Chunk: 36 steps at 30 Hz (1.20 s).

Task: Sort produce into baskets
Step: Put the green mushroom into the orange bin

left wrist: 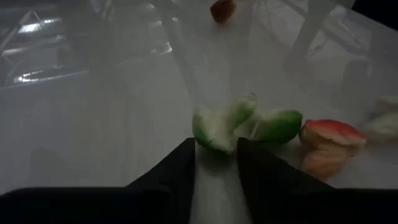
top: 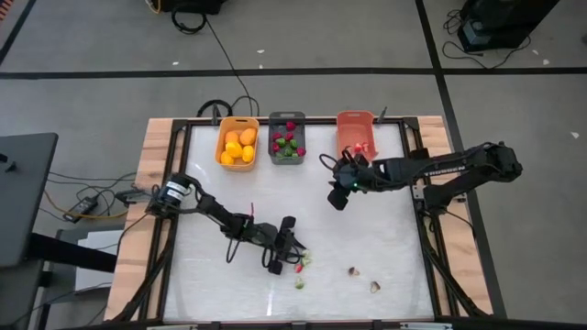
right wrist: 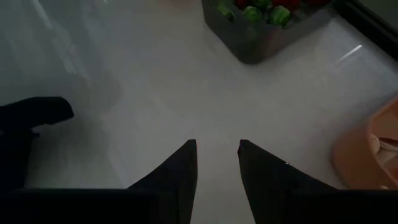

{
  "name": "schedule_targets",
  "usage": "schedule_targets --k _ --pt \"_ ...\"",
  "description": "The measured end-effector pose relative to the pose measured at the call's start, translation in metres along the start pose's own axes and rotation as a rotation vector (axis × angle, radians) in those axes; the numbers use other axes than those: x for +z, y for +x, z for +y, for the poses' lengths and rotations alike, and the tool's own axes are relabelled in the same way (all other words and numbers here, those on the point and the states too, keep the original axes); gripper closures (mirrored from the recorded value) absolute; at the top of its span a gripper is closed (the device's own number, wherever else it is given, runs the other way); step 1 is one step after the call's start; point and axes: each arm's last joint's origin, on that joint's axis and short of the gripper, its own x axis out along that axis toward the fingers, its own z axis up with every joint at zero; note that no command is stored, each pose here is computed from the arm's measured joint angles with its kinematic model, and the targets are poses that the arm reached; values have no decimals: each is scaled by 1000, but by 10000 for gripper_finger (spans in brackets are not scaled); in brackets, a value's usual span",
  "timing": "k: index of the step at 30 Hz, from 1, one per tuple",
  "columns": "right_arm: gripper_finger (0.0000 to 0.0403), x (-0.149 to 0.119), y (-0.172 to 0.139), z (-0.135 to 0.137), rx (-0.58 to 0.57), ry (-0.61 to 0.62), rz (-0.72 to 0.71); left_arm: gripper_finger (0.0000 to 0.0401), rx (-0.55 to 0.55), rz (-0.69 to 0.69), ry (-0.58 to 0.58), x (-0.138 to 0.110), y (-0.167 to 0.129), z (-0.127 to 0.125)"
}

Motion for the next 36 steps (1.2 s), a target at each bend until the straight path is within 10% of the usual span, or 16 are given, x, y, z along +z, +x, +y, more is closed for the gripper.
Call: schedule_targets --k 8,17,29,36 --pt "273 -26 5 26 81 19 27 391 21 -39 -117 4 0 8" --pt "267 -68 14 86 467 6 -58 397 79 -161 -216 16 -1 11" --pt "244 -91 25 111 508 14 -60 396 100 -285 -227 27 -4 12" --pt "357 -91 23 112 506 9 -87 396 99 -290 -236 28 -4 12"
